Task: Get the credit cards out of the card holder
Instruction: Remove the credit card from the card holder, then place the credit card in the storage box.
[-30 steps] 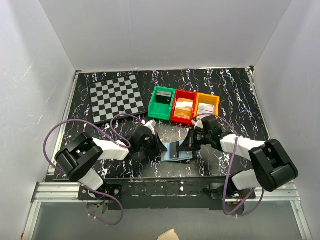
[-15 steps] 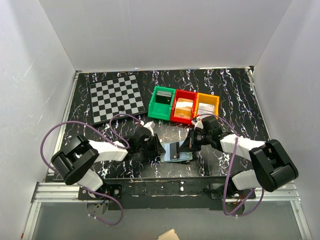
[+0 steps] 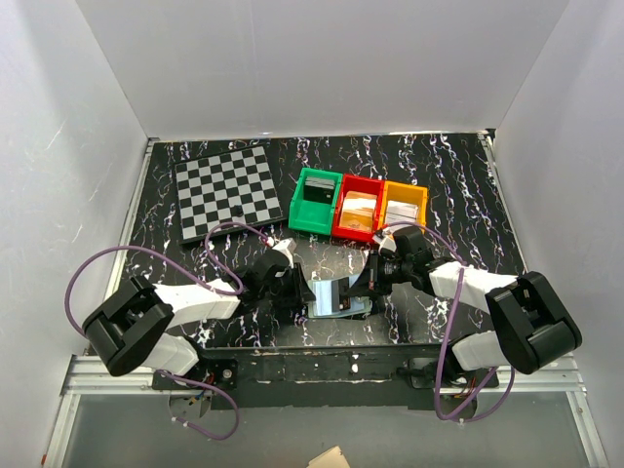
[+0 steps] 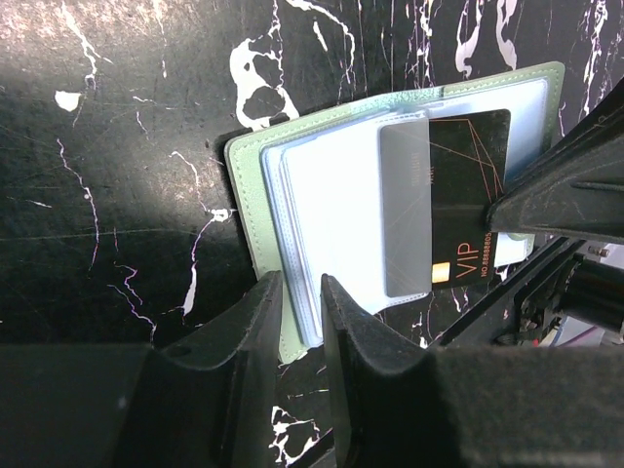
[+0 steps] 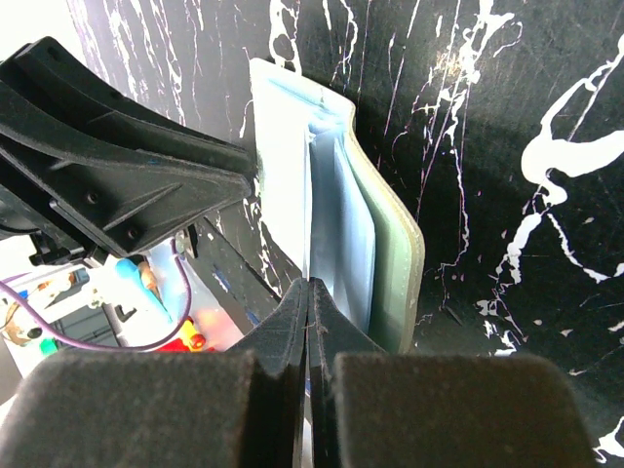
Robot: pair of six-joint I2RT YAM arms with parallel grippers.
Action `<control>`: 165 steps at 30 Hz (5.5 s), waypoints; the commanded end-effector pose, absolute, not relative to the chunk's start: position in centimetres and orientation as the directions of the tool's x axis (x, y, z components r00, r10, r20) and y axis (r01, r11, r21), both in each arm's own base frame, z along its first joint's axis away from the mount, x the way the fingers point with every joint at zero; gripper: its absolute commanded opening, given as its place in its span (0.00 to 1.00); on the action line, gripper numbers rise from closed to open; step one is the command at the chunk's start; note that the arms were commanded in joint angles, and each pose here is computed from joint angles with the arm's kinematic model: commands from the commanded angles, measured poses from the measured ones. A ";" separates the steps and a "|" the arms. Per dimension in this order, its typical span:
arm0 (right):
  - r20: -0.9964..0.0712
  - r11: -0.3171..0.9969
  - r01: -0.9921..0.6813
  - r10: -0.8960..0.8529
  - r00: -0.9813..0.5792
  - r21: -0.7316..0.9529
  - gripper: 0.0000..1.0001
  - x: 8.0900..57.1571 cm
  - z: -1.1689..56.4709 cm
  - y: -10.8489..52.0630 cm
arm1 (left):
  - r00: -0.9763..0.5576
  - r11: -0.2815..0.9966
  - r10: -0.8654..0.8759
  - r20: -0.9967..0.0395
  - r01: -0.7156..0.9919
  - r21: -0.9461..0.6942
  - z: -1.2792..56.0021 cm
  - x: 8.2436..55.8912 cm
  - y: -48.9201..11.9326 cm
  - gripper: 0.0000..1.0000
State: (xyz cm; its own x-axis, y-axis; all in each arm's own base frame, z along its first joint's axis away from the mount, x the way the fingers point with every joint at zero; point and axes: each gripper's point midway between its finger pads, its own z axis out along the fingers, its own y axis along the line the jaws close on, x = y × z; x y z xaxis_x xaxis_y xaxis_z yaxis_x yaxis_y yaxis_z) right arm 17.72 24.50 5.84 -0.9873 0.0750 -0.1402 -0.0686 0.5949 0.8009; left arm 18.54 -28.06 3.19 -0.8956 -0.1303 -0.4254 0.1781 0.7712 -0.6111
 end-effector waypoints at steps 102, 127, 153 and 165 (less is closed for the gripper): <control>-0.203 0.645 -0.179 -0.037 -0.978 0.743 0.01 17.8 7.6 25.0 | -0.929 0.751 -0.081 -0.361 0.181 -0.635 -0.1 17.9 -30.6 0.00; -0.467 0.689 -0.313 0.042 -0.883 0.654 0.01 19.6 17.9 22.6 | -0.832 0.707 -0.184 -0.523 0.258 -0.659 11.4 22.7 -32.6 0.48; -0.530 0.402 -0.737 -0.516 -0.673 0.543 0.01 13.4 25.3 27.8 | -0.564 0.318 -0.264 -0.782 0.715 -0.623 27.5 19.1 -26.5 0.75; -0.507 0.320 -0.744 -0.571 -0.645 0.586 0.01 11.5 25.2 29.1 | -0.573 0.076 -0.145 -0.806 0.806 -0.587 28.5 15.2 -27.9 0.67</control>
